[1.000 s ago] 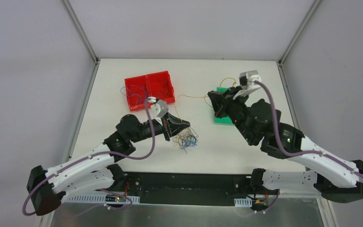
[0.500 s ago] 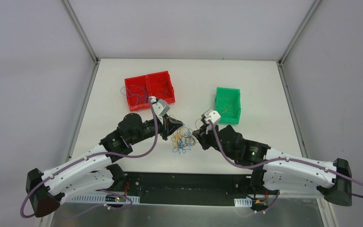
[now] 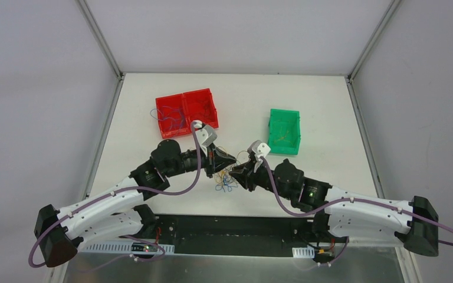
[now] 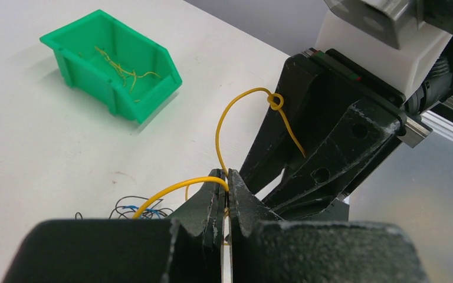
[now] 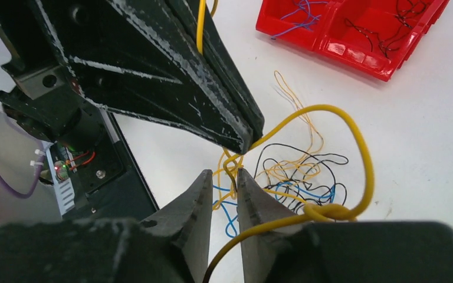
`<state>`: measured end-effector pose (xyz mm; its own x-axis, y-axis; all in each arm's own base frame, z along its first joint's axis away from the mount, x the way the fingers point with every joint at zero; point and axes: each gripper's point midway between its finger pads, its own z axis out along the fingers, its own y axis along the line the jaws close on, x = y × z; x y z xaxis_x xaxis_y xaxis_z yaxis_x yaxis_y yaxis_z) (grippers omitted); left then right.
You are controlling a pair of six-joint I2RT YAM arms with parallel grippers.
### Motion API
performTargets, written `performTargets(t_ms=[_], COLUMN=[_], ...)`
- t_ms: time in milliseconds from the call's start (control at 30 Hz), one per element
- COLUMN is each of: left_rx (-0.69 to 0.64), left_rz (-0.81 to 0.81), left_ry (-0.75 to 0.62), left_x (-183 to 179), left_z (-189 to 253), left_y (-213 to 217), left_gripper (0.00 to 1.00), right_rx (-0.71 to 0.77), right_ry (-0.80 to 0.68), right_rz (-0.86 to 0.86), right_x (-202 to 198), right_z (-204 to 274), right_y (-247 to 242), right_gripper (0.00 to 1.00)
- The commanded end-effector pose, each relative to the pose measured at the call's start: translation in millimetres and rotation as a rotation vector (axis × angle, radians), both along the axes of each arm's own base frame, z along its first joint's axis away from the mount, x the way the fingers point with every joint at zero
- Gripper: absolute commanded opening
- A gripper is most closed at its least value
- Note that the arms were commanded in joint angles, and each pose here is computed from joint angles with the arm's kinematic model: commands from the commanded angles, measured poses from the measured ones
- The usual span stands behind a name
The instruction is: Untangle the cables
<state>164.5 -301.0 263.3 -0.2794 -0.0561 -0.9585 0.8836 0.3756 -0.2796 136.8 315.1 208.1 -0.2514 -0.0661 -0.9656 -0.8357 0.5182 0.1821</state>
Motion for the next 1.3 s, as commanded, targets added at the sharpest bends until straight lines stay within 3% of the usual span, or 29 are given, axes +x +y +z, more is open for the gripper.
performTargets(t_ms=[0,267,333,400,533,567,700,767,933,1267], left_rx=[-0.088,-0.127,-0.14,-0.138,-0.136,-0.136,-0.149,-0.157,-0.158,-0.056], left_rz=[-0.056,-0.1,-0.113,-0.117,-0.073,-0.061,-0.002,0.023,0.073,0.097], left_ry=[-0.039,-0.014,-0.005,0.0,-0.004,-0.005,-0.024,-0.046,-0.115,-0.184], left_x=[-9,-16,-17,-16,-11,-10,-6,-4,-1,15], left_z=[28,32,31,31,30,30,32,34,34,6], left_y=[-6,-12,-15,-16,-12,-10,0,6,19,12], left_gripper=[0.0,0.0,0.0,0.0,0.01,0.1,0.64,0.8,0.9,0.89], right_rx=[0.091,0.079,0.077,0.079,0.1,0.111,0.159,0.192,0.287,0.342], right_ry=[-0.038,-0.046,-0.046,-0.045,-0.037,-0.037,-0.03,-0.021,0.0,0.011], right_rz=[0.022,-0.051,-0.041,-0.042,-0.064,-0.079,-0.201,-0.285,-0.499,-0.615], right_x=[-1,13,12,12,13,15,29,37,59,69], right_z=[23,19,18,19,22,25,37,46,78,122], right_y=[8,7,9,9,4,2,-15,-28,-69,-99], right_gripper=[0.27,0.34,0.23,0.0,0.0,0.0,0.0,0.0,0.0,0.0])
